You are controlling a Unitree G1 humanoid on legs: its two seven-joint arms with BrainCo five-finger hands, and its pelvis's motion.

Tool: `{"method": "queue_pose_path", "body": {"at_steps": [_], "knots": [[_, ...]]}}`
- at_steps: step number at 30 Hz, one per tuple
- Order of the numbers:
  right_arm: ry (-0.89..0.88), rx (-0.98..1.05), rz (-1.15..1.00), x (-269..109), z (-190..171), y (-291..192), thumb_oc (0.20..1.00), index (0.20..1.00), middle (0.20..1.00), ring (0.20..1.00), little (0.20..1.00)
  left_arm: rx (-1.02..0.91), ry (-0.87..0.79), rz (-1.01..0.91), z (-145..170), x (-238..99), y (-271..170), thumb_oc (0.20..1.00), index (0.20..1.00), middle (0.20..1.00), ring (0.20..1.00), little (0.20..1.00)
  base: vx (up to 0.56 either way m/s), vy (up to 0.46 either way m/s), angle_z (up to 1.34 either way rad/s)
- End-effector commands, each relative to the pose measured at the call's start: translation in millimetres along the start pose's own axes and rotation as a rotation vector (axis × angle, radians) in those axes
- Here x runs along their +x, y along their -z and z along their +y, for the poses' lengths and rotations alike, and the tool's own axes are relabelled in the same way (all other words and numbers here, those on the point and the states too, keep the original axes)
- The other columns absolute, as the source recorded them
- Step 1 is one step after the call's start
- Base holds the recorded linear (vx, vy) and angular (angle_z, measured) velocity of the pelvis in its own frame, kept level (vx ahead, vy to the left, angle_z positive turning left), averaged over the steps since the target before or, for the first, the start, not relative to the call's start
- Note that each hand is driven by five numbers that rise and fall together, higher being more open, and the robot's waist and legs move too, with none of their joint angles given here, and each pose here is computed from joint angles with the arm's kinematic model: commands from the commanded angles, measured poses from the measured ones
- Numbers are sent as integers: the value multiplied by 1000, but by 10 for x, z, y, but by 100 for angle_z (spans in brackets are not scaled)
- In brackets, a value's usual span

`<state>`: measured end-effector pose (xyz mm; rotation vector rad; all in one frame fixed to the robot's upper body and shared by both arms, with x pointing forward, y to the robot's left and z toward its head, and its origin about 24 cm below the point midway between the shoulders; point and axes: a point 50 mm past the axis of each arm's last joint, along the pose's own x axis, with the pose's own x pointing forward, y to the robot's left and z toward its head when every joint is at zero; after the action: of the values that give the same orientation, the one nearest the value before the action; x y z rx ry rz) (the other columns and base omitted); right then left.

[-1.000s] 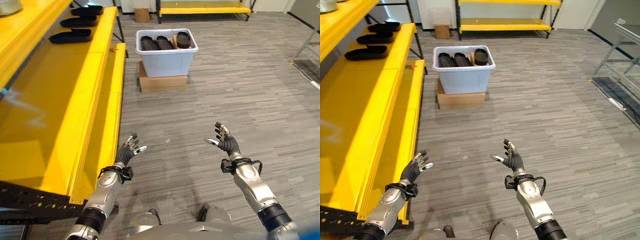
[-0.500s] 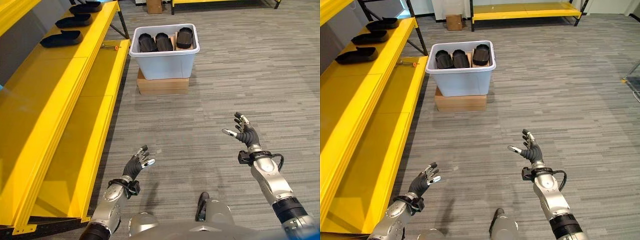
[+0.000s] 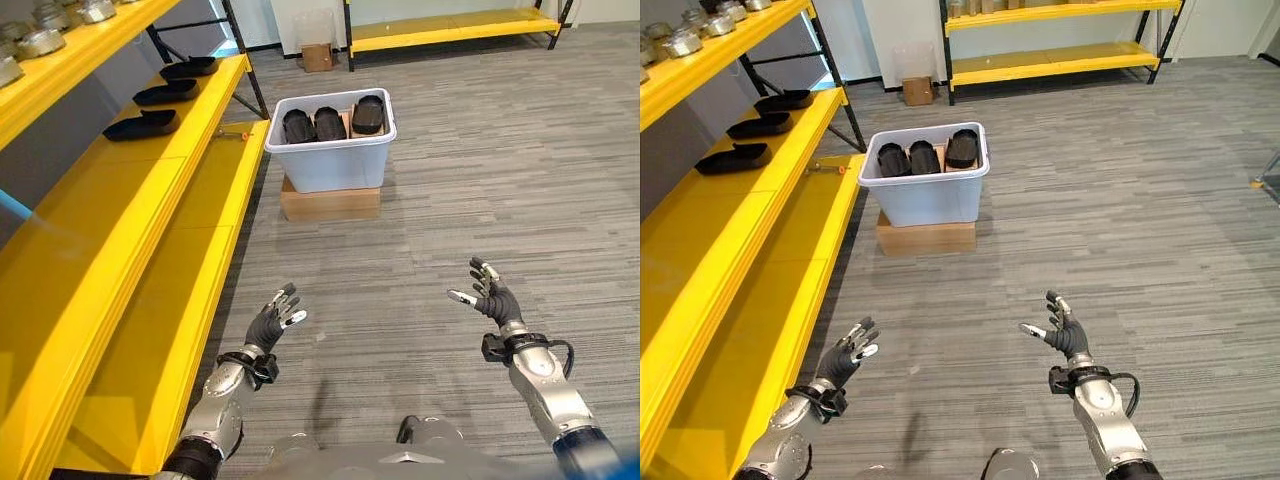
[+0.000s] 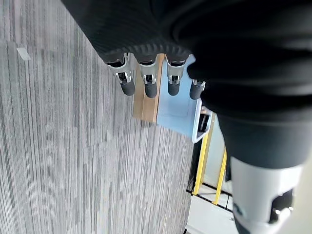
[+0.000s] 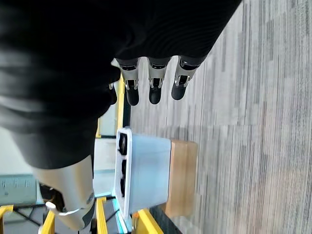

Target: Move parts from the plastic box to the shelf.

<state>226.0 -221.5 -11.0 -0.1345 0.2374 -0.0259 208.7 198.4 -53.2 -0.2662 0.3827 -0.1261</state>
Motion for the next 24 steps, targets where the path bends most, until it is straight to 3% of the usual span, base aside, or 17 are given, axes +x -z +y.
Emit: {"method": "queue_pose_path", "body": {"at_steps": [1,5,11,24], "knots": [[-53,15,-135,85,110,-289,1000,1000,1000,1000,1000,11,-24,-124,39,-58,-205,1000,1000,1000,1000,1000,349,182,-3],[-148,-24,-129,95,234,-283,1000,1000,1000,1000,1000,-25,-110,-145,171,-140,-142,1000,1000,1000,1000,1000,386,252,-63],[-142,15,-144,66,219,-306,1000,1000,1000,1000,1000,52,-125,-167,245,-127,-262,1000,1000,1000,1000,1000,304,179,-38],[-128,57,-204,138,359,-479,1000,1000,1000,1000,1000,160,-17,-142,136,-10,-340,1000,1000,1000,1000,1000,174,228,3]]}}
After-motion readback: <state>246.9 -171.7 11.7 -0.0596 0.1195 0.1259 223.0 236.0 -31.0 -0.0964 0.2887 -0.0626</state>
